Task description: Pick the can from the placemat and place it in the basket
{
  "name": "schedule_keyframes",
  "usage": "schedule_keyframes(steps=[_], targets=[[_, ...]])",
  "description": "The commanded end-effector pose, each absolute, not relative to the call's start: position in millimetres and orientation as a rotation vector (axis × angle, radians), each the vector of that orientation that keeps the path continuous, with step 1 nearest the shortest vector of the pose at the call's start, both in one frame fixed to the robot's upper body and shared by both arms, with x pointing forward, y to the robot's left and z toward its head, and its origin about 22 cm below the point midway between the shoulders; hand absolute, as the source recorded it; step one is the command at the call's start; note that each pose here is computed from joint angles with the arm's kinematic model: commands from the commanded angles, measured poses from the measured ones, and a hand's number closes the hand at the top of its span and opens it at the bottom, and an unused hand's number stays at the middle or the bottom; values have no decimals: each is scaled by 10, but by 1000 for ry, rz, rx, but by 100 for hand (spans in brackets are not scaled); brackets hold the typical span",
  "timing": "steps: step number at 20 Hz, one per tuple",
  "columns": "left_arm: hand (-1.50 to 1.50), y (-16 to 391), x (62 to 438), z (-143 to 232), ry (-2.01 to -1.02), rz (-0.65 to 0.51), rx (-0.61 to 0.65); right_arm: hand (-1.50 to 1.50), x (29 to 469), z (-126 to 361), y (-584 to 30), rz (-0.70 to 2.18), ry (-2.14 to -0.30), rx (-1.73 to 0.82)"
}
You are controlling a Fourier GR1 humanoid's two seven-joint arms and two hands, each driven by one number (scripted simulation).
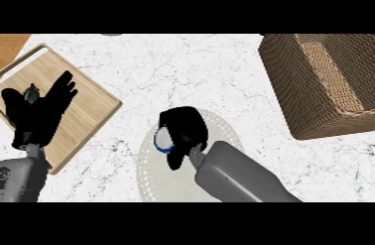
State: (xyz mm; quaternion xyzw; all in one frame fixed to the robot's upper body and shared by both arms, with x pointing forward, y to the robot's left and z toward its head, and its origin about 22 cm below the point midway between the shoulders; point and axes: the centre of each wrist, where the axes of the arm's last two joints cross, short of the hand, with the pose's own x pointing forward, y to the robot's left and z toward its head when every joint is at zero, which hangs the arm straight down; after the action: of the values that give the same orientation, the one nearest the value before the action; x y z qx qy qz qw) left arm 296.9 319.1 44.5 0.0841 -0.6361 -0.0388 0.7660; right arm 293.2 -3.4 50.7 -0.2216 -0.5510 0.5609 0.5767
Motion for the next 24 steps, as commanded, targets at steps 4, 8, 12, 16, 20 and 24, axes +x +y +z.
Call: schedule_keyframes(steps=[4, 8, 12, 16, 20, 24], targets=[[0, 3131, 2970, 439, -1400, -90, 165, 150, 3725, 689, -545, 679, -969, -810], [0, 3073, 3031, 544, -1442, -121, 156, 150, 4022, 907, -694, 381, -852, -912], [0, 3005, 3049, 513, -1433, -140, 132, 150, 4223, 1334, -687, 125, -985, -943], [0, 2855, 3108, 520, -1438, -171, 114, 150, 4356, 1763, -684, -39, -1218, -1032], [0, 2873, 3152, 573, -1436, -183, 120, 150, 4478, 1857, -712, -118, -1283, -1187], [0, 2773, 3155, 532, -1437, -179, 101, 150, 4617, 2171, -819, -202, -1249, -1282]])
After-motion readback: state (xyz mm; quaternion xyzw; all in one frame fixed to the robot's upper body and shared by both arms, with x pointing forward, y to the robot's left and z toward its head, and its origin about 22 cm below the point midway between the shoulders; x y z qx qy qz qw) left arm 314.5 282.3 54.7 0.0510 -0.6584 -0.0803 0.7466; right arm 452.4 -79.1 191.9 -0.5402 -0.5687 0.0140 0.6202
